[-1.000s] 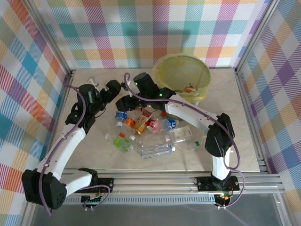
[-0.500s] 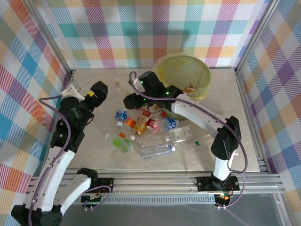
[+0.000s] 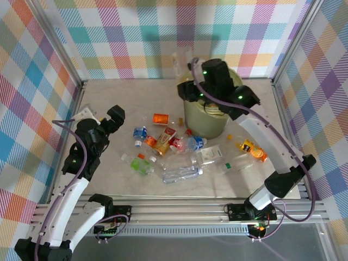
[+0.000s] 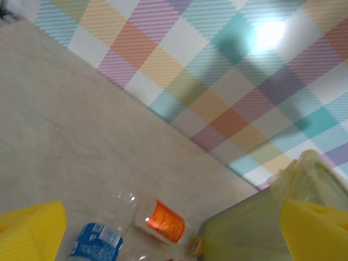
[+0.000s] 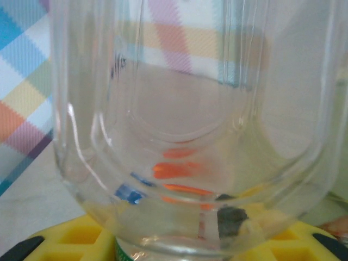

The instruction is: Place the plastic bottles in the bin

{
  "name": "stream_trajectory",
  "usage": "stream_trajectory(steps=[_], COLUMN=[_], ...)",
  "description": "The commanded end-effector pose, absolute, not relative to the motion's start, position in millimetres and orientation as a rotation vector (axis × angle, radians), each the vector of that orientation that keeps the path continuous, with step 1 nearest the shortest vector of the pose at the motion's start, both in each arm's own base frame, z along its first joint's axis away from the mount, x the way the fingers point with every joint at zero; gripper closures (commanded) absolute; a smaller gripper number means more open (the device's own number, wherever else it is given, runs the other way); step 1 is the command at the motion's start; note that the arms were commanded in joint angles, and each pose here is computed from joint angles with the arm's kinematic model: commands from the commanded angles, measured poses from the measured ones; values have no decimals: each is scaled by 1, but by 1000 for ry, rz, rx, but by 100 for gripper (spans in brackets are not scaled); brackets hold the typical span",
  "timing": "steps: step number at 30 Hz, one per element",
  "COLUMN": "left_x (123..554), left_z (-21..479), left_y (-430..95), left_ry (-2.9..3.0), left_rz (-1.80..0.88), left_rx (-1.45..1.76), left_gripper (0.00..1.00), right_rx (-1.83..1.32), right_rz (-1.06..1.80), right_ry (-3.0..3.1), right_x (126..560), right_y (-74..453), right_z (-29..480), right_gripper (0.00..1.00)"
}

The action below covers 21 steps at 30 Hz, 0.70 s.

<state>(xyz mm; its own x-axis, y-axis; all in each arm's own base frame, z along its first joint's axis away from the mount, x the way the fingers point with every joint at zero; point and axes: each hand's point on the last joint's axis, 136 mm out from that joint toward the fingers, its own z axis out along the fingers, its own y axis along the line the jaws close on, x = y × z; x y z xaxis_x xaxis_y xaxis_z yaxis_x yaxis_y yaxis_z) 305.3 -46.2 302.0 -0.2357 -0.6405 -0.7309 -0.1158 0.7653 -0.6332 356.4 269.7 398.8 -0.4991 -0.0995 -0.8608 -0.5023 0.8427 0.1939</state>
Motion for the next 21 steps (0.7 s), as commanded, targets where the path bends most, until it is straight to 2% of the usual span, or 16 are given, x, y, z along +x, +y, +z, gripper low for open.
stream_trajectory(steps=[1,11,21], left_x=[307,308,308], left_z=[278,248,238], left_y=[-55,-53,-50], left_ry=[1821,1893,1919], left_rz=[-574,-533,-500], left_rx=[-599,-634,-649], left_gripper=[0,0,0], right_rx=[-401,-441,-543], right_rz=[430,407,420], right_ry=[2119,2340,2490], right_x=[367,393,418], right_y=[234,190,183], right_z=[390,349,307], right_gripper=[100,100,100])
